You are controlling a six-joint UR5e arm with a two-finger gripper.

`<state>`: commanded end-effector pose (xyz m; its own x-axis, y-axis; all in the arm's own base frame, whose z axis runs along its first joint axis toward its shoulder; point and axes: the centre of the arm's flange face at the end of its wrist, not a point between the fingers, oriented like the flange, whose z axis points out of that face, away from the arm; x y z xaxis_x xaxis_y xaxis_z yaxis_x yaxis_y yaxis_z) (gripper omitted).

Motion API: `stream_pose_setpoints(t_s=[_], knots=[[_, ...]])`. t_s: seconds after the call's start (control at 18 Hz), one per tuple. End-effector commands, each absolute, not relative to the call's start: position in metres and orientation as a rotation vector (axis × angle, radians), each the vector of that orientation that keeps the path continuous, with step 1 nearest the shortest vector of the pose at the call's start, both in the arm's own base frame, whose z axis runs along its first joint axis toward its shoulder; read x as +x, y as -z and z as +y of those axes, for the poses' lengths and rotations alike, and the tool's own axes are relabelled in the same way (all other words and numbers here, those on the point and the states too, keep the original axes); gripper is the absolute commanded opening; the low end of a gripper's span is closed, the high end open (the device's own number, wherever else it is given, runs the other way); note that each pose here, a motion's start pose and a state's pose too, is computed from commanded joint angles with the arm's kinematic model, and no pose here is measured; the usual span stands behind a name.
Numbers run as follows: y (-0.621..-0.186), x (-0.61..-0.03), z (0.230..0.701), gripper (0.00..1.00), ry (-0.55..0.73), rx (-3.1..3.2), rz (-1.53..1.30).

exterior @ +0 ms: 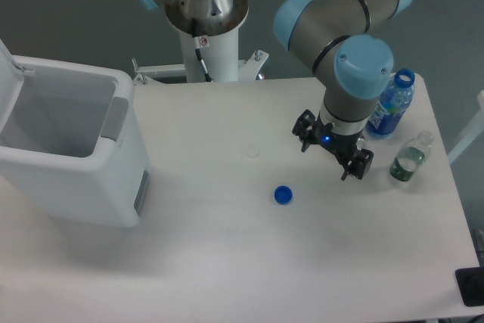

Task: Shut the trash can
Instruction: 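Raise the gripper and swing it toward the open trash can lid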

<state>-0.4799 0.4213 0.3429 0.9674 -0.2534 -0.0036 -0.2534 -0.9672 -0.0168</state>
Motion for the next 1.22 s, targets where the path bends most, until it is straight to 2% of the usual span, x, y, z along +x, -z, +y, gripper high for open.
stream_pose_setpoints(t_s=[0.61, 1.0, 1.22], knots=[[-0.334, -0.464, 0.414, 1.00, 0.034, -3.107, 0.393], [-0.351, -0.440, 0.389, 1.00, 0.010, -3.116, 0.232], [-0.379, -0.427, 0.388, 1.00, -0.055, -3.091, 0.205]])
